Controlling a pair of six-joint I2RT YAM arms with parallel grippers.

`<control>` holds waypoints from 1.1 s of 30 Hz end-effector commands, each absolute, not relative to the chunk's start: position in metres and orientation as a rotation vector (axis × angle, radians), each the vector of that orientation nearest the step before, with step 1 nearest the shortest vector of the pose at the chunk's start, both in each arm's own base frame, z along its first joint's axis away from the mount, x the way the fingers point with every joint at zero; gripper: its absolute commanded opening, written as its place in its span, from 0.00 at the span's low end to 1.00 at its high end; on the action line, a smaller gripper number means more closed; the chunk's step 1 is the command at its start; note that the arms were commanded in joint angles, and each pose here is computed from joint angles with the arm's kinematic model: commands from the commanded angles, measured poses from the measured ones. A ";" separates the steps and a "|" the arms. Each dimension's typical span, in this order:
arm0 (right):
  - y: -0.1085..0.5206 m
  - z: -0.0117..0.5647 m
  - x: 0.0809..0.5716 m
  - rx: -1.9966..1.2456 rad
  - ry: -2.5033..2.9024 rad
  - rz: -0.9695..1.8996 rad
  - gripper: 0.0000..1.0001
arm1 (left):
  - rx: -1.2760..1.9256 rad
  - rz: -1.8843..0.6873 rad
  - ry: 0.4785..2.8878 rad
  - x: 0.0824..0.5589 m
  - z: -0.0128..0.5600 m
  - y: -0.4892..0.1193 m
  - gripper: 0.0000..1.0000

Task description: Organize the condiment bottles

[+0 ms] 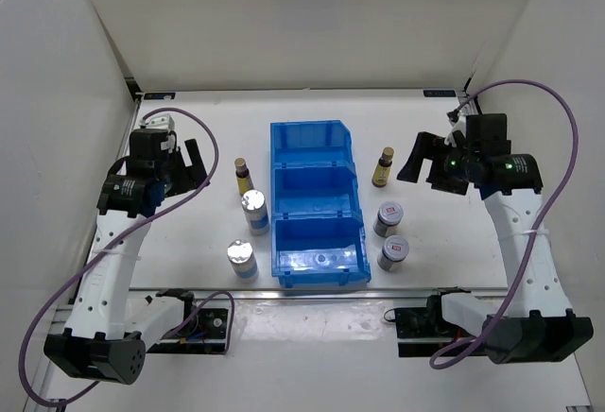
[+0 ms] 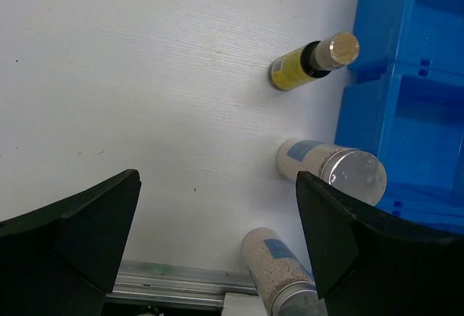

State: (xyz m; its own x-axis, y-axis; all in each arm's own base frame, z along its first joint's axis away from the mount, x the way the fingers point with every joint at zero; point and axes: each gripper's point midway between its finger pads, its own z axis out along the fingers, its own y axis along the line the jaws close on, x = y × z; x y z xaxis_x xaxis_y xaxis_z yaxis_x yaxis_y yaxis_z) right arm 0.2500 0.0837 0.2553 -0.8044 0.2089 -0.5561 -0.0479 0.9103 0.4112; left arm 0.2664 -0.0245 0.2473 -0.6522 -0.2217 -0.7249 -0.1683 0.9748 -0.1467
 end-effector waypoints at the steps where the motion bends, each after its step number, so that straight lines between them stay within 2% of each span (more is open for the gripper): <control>1: 0.069 0.263 0.246 0.159 2.428 0.407 1.00 | -0.271 -0.106 2.274 0.264 0.255 -0.026 1.00; 6: 0.068 0.253 0.244 0.249 2.468 0.402 1.00 | -0.276 -0.094 2.282 0.266 0.252 -0.025 1.00; 12: 0.087 0.241 0.234 0.217 2.558 0.542 1.00 | -0.276 -0.094 2.282 0.266 0.252 -0.025 1.00; 23: 0.094 0.185 0.201 0.347 2.723 0.588 0.99 | -0.276 -0.094 2.282 0.266 0.252 -0.025 1.00; 29: 0.102 0.153 0.182 0.394 2.817 0.527 0.93 | -0.261 -0.101 2.285 0.266 0.252 -0.026 1.00; 33: 0.105 0.140 0.171 0.327 2.849 0.366 0.91 | -0.260 -0.103 2.276 0.264 0.254 -0.026 1.00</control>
State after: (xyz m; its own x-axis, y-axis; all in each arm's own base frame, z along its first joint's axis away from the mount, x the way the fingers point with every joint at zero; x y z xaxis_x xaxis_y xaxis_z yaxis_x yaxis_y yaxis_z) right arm 0.1723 0.1063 0.1416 -0.9553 0.2409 -0.1716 0.1738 0.9266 0.3333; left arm 0.2667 -0.0246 0.2465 -0.6550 -0.2207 -0.7227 -0.1678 0.9750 -0.1457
